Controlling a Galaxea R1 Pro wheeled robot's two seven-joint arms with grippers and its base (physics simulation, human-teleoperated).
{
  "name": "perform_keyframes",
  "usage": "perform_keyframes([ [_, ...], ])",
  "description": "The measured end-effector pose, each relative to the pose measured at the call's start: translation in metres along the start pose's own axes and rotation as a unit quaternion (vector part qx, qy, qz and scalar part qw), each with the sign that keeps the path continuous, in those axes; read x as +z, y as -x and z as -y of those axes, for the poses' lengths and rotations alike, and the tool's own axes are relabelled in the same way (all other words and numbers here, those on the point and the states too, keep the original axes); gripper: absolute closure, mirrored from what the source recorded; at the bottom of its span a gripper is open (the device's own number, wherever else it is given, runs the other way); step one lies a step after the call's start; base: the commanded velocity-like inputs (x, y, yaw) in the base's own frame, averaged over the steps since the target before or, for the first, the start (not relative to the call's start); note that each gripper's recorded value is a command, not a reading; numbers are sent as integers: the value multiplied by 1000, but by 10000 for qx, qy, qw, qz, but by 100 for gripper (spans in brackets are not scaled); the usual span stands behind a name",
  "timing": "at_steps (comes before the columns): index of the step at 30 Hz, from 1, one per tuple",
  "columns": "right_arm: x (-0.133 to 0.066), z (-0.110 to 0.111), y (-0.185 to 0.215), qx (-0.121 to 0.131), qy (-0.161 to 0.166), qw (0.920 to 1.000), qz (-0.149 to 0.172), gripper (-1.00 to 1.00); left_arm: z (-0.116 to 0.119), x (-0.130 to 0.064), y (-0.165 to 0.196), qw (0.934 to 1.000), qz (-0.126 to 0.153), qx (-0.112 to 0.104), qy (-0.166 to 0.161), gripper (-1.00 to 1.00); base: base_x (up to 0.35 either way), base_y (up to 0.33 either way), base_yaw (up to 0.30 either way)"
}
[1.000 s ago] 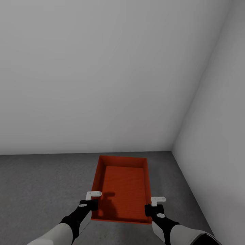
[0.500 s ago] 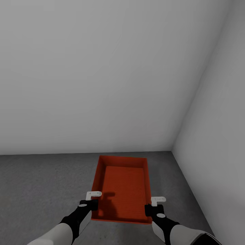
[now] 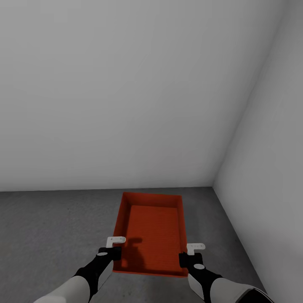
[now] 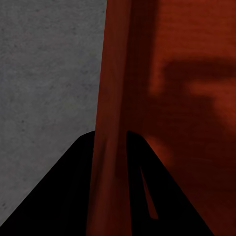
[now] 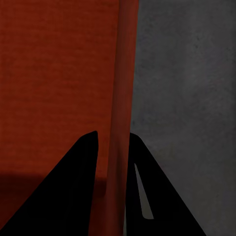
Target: Move the two storage containers from the living room to the garage. In the garage, place one container on the floor and stack the other container on top of it (either order is fine).
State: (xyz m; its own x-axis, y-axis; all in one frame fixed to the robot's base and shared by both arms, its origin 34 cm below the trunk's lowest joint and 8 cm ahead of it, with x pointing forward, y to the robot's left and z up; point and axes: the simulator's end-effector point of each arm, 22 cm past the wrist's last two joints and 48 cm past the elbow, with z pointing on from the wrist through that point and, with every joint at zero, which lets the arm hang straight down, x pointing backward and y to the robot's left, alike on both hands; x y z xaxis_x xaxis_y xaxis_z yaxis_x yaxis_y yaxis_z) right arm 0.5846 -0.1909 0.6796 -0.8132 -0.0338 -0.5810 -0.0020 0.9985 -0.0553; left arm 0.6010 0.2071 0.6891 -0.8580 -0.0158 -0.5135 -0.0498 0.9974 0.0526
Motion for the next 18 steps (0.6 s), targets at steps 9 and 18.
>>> perform_keyframes([
  [9, 8, 0, -2, -1, 0, 10000, 2, 100, 1, 8, -1, 10000, 2, 0, 0, 100, 0, 0, 0],
  [18, 16, 0, -4, -2, 2, 10000, 4, 100, 2, 17, -3, 10000, 2, 0, -1, 100, 0, 0, 0],
])
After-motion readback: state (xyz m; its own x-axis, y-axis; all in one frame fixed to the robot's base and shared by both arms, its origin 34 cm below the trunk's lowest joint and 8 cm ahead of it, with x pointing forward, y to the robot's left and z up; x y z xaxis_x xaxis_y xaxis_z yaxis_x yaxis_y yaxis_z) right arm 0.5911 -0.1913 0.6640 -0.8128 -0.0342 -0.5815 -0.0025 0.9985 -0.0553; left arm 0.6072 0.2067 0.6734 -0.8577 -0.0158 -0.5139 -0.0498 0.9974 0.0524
